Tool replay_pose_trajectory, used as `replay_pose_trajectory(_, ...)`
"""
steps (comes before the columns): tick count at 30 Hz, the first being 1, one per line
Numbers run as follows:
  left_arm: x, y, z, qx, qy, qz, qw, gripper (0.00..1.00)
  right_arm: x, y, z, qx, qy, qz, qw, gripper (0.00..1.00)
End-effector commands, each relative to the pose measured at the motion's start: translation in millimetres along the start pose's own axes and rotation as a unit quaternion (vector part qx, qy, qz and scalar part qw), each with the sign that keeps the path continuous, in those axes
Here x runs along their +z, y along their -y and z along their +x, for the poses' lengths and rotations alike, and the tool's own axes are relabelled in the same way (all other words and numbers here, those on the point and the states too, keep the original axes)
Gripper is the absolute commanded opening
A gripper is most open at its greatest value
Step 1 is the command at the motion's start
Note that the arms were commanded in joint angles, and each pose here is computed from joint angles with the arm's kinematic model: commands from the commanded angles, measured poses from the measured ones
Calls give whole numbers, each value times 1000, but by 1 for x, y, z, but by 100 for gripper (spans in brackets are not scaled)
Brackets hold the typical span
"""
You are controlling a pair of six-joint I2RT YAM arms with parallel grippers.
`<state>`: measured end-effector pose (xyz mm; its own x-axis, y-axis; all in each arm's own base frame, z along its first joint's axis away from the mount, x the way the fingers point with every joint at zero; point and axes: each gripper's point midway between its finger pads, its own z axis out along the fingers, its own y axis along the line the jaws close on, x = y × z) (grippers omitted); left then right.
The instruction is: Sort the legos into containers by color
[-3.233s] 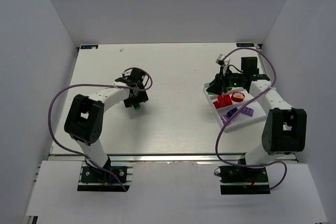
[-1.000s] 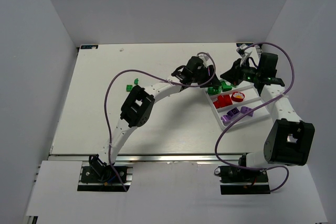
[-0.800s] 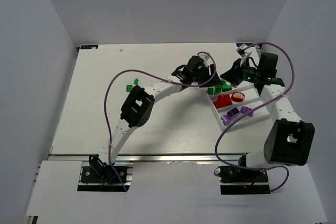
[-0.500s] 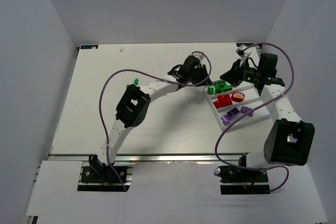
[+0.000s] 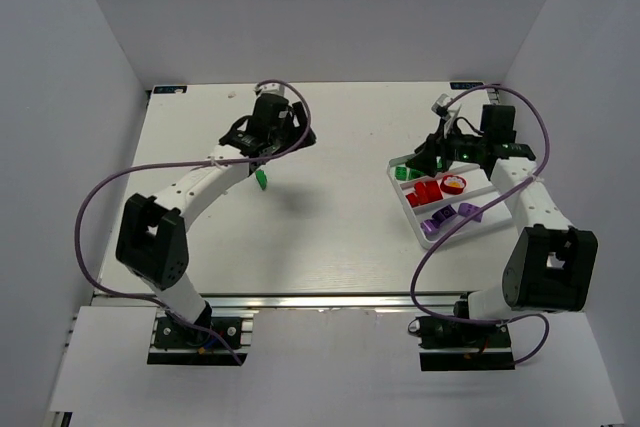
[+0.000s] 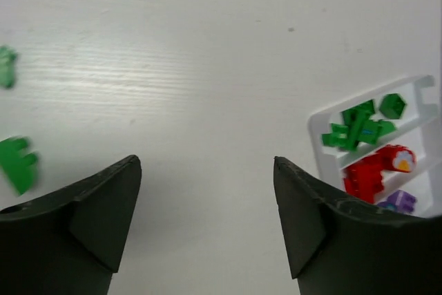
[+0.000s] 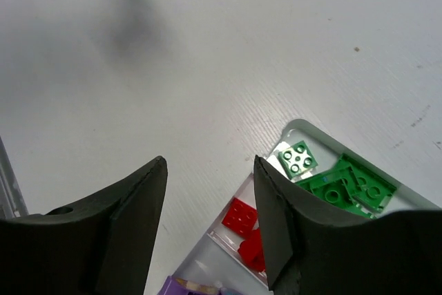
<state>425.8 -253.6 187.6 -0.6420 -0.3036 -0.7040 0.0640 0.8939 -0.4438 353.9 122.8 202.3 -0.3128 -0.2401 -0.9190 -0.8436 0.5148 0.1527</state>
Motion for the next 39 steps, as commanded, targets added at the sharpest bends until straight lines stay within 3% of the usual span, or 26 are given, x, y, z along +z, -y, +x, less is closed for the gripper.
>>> replay_pose_trajectory(1, -20, -60, 18, 5, -21, -106, 994, 88, 8, -6, 1, -25, -20, -16, 999, 59)
replay_pose_trajectory(6, -32, -124, 28, -23, -41, -216, 975, 92, 28, -15, 10, -10, -45, -28, 999, 59)
replay_pose_trajectory(11, -24, -160, 37, -23, -63, -283, 957, 84, 37, -16, 19, 1, -63, -28, 998, 59)
replay_pose_trajectory(29, 41, -179, 58, -1, -104, -292, 951, 68, 40, -16, 26, 11, -72, -25, 997, 58)
replay_pose_trajectory(34, 46, -177, 59, -1, -107, -282, 954, 49, 39, -14, 26, 9, -73, -24, 997, 58)
replay_pose_trajectory(39, 44, -155, 53, -17, -103, -231, 967, 23, 39, -15, 26, 14, -73, -23, 997, 58)
